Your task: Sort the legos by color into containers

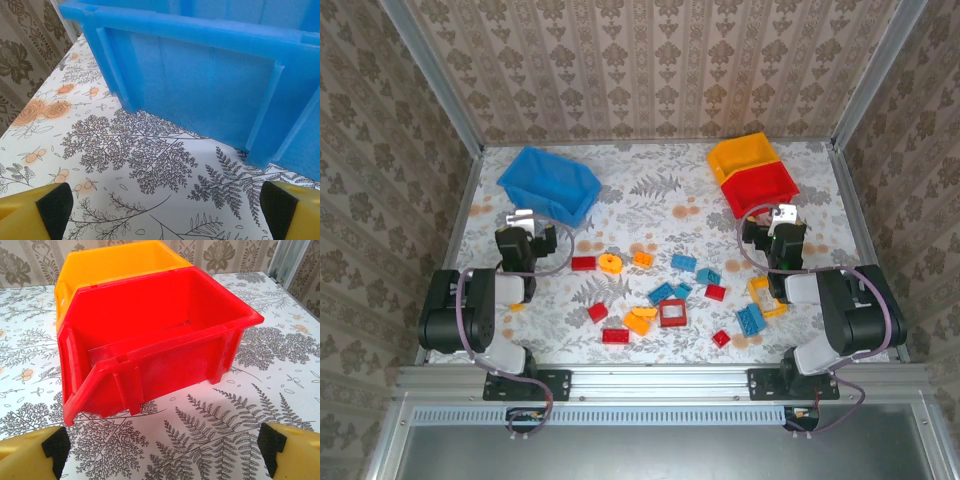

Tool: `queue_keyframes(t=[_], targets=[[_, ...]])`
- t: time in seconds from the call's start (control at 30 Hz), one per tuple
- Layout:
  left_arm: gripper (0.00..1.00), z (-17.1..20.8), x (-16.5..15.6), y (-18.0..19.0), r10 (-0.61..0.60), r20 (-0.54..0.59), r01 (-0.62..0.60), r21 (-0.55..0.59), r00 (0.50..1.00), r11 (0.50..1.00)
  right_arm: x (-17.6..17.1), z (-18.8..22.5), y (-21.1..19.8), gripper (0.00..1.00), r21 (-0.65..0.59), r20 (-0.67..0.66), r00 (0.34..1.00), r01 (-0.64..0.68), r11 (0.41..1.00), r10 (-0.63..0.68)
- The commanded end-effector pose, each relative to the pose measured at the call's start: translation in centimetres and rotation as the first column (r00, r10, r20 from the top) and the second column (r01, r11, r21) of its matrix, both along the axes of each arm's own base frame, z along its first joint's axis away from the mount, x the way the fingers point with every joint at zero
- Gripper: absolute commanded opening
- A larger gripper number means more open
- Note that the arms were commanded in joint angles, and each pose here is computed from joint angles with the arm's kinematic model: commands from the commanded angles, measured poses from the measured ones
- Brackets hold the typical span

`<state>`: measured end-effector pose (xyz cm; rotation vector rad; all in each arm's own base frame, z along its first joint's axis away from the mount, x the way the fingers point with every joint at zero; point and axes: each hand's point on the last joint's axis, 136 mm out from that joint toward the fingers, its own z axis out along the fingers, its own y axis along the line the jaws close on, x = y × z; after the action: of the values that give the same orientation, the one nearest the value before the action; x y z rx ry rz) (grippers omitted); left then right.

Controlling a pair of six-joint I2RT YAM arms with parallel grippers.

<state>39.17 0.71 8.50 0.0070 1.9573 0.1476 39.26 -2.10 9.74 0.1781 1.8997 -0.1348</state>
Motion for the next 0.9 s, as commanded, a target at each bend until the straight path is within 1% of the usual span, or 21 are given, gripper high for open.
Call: queue_keyframes(t=[0.0, 0.53, 0.6, 0.63, 0.7, 0.73, 0.77, 0.83, 0.87], targets=[[1.00, 1.0, 0.5, 0.1, -0.010, 0.029, 0.010, 0.004, 1.000, 1.000, 0.4, 0.3, 0.2, 1.00, -0.009, 0.003, 1.000, -0.018, 1.000, 0.018], [1.00, 0.9, 0.5, 0.1, -0.009, 0.028, 0.009, 0.003, 1.000, 1.000, 0.4, 0.2, 0.2, 1.00, -0.009, 0.002, 1.000, -0.018, 1.000, 0.018], [1.00, 1.4, 0.5, 0.1, -0.007, 0.045, 0.006, 0.007, 0.999, 1.000, 0.3, 0.4, 0.2, 1.00, -0.009, 0.009, 1.000, -0.023, 1.000, 0.023], [1.00, 1.9, 0.4, 0.2, 0.000, 0.044, -0.001, 0.019, 0.999, 1.000, 0.3, 0.9, 0.3, 1.00, -0.013, 0.020, 0.999, -0.027, 1.000, 0.027], [1.00, 4.2, 0.1, 0.0, 0.045, 0.018, -0.047, 0.080, 0.999, 0.996, -0.1, 2.6, 0.5, 1.00, -0.033, 0.010, 1.000, -0.024, 0.999, 0.025], [1.00, 5.5, 0.0, -0.2, 0.058, 0.024, -0.061, 0.103, 0.998, 0.993, -0.4, 3.9, 0.5, 0.99, -0.046, 0.021, 1.000, -0.013, 0.999, 0.013], [1.00, 7.2, -0.3, -0.2, 0.099, 0.051, -0.104, 0.106, 0.994, 0.989, -0.8, 5.5, 0.5, 1.00, -0.058, 0.043, 0.999, 0.000, 0.998, 0.002], [1.00, 10.9, -0.7, -1.1, 0.112, 0.119, -0.124, 0.100, 0.987, 0.987, -1.5, 10.0, 0.5, 1.00, -0.063, 0.150, 0.988, 0.031, 0.998, -0.022], [1.00, 13.2, -0.9, -1.7, 0.127, 0.154, -0.144, 0.107, 0.980, 0.984, -1.8, 13.0, 0.3, 1.00, -0.059, 0.205, 0.978, 0.051, 0.997, -0.038]])
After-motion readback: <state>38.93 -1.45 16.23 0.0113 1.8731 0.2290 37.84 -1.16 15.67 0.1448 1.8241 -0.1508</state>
